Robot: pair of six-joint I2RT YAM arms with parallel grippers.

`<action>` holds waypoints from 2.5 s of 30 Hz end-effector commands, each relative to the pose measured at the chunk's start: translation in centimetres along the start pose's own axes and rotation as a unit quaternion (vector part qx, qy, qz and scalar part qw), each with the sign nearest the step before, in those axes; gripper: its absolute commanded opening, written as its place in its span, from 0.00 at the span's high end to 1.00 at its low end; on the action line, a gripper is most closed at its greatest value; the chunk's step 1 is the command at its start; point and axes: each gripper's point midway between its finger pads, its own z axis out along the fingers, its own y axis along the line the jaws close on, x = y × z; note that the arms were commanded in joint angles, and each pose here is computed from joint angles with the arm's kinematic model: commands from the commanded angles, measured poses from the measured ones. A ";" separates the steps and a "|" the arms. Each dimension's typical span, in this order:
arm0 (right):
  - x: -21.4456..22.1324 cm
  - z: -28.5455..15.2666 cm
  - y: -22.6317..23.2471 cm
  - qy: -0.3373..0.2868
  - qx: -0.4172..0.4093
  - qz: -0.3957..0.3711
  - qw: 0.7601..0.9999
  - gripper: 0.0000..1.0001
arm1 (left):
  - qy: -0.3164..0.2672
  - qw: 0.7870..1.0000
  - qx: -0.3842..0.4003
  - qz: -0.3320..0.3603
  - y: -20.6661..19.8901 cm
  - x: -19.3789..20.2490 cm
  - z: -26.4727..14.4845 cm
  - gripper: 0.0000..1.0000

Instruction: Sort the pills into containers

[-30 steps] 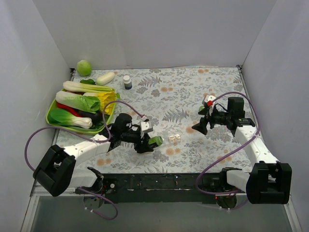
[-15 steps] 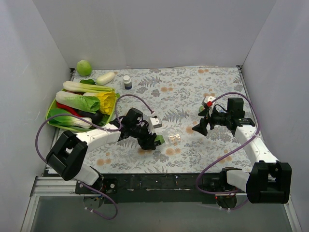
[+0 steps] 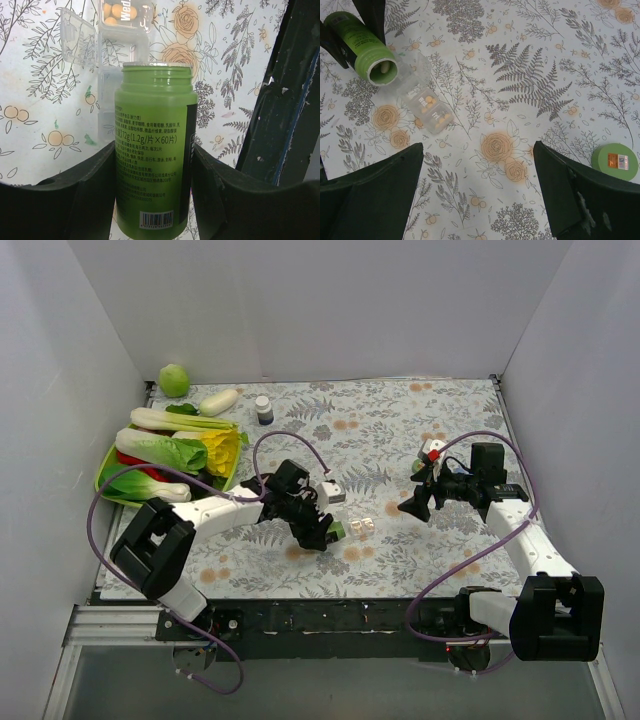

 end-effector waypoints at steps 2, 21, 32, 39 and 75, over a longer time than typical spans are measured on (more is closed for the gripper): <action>-0.9 -0.2 -0.2 -0.008 0.000 -0.012 1.000 0.02 | -0.001 1.000 0.003 0.002 -0.2 -1.5 -0.2 1.00; -0.7 -0.2 -0.2 -0.005 -0.002 -0.007 1.000 0.02 | 0.018 1.000 -0.013 -0.007 0.1 -2.5 -0.2 1.00; -0.7 -0.2 -0.1 -0.006 -0.002 -0.006 1.000 0.02 | 0.017 1.000 -0.011 -0.001 -0.3 -3.9 -0.7 1.00; -0.7 -0.2 -0.1 -0.006 -0.002 -0.007 1.000 0.02 | 0.036 0.999 -0.017 -0.003 -0.3 -3.8 -0.4 1.00; -0.8 -0.3 -0.2 -0.007 -0.001 -0.008 1.000 0.02 | 0.097 0.995 -0.034 -0.003 -0.1 -3.3 0.4 1.00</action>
